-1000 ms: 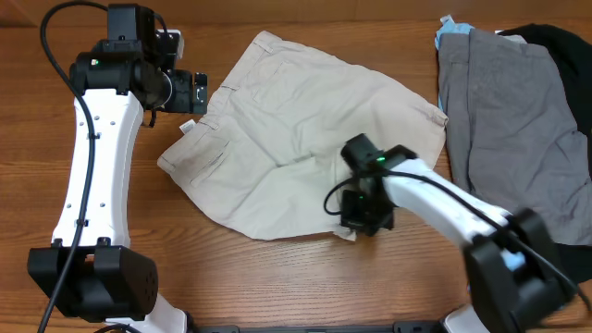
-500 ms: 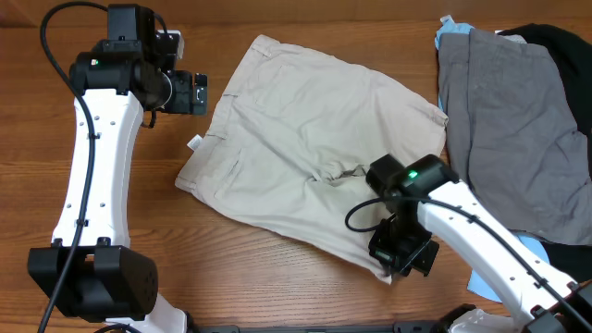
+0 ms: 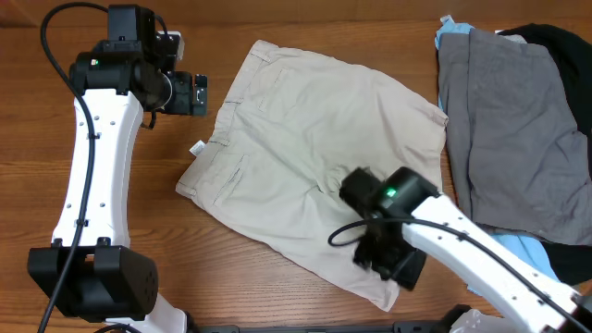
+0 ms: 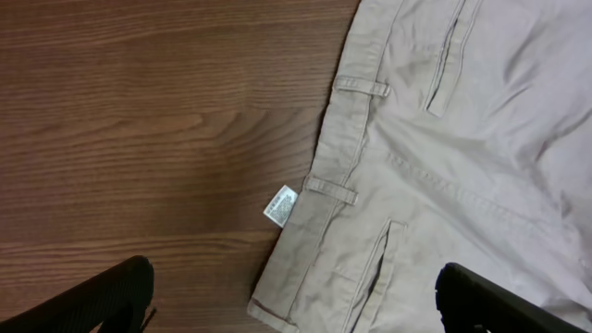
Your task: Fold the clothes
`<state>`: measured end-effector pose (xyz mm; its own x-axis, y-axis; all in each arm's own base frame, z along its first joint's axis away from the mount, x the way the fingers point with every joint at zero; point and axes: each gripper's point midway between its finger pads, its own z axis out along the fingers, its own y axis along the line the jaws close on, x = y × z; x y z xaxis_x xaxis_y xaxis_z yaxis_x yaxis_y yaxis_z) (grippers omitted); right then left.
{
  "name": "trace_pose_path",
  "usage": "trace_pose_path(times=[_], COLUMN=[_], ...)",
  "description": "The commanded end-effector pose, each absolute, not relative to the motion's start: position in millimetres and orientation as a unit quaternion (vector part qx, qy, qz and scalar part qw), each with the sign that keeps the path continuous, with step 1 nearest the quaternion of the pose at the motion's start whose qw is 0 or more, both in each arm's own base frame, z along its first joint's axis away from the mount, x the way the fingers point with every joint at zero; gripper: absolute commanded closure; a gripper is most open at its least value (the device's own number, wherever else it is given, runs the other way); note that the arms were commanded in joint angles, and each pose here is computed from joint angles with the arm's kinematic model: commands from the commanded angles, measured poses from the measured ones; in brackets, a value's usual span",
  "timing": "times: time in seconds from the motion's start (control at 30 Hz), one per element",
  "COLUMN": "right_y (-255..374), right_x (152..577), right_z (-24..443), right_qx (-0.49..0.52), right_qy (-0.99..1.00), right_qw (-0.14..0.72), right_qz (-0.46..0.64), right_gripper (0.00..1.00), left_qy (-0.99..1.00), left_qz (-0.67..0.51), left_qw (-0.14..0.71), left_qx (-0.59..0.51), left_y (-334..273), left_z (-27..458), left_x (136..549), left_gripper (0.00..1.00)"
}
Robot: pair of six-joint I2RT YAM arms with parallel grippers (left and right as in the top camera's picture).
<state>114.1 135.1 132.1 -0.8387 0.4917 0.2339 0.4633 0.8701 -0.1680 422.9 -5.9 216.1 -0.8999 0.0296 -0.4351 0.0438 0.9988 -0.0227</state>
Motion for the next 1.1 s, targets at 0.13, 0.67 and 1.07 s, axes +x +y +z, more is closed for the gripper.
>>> trace_pose_path(times=[0.13, 0.67, 1.07], right_y=[152, 121, 122], right_x=[241, 293, 296], right_z=[194, 201, 193], right_qx=[-0.181, -0.176, -0.167], right_qy=[-0.972, -0.962, -0.967], right_qw=[-0.124, -0.183, -0.173], right_qz=[-0.083, -0.095, -0.087], right_gripper=[0.12, 0.05, 0.04], left_qy=[0.964, 0.944, 0.972], left_qz=[-0.049, -0.141, -0.053], left_qw=[0.258, 0.23, 0.164], left_qx=[0.027, 0.187, 0.158], left_y=[-17, -141, -107], left_z=[227, 108, 61], left_x=[440, 502, 492], left_gripper=[0.0, 0.01, 0.02])
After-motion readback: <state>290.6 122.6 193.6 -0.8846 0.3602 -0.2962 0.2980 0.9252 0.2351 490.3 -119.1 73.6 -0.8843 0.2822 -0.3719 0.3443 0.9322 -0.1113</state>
